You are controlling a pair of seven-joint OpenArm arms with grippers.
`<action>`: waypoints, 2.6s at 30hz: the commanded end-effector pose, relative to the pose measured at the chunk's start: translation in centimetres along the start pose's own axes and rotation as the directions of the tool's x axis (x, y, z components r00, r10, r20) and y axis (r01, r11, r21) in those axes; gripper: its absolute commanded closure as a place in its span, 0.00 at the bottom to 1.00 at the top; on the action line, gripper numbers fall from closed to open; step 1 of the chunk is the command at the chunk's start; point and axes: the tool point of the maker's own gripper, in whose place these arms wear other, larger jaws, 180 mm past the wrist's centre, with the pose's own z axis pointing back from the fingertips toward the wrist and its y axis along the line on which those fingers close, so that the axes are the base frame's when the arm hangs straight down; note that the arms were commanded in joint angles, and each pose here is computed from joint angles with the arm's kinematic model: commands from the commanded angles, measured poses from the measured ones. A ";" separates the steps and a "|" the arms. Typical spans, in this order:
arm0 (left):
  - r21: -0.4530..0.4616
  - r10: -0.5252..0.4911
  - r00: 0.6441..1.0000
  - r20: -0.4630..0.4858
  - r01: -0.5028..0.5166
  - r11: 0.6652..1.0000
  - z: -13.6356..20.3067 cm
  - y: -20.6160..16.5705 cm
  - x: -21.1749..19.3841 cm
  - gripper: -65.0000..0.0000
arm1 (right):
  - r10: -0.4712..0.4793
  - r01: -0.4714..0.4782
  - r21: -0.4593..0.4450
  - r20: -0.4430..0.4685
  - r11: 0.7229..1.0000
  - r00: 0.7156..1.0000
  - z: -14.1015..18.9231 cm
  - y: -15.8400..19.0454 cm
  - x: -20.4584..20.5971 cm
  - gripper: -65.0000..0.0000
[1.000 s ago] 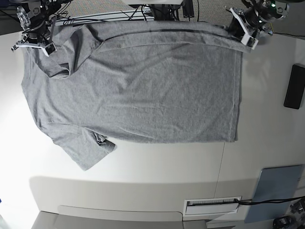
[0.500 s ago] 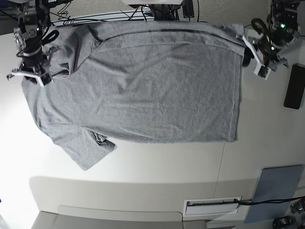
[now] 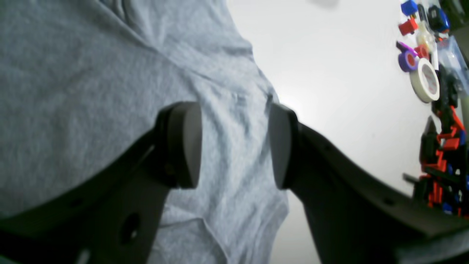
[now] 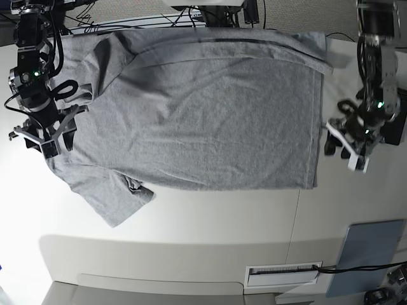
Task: Fold the T-shirt properly
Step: 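Move both grippers to the opposite side edge and grasp it, then lift the grasped edge and fold it over onto the first fold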
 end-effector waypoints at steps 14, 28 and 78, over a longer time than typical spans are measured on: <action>0.054 0.138 0.990 -0.031 -0.136 0.989 -9.7 2.0 7.3 0.55 | 0.013 -0.013 -0.032 0.005 0.999 1.000 0.1 -1.3 0.9 0.55; -0.097 0.139 0.980 -0.140 -0.153 0.983 -11.2 -1.0 3.0 0.55 | 0.012 -0.012 -0.032 -0.001 0.999 1.000 0.1 -1.3 0.8 0.55; -0.106 0.088 0.982 -0.167 -0.107 0.989 -11.6 -2.1 1.5 1.00 | -0.096 0.124 0.078 -0.293 0.989 0.951 -21.7 -1.8 0.8 0.55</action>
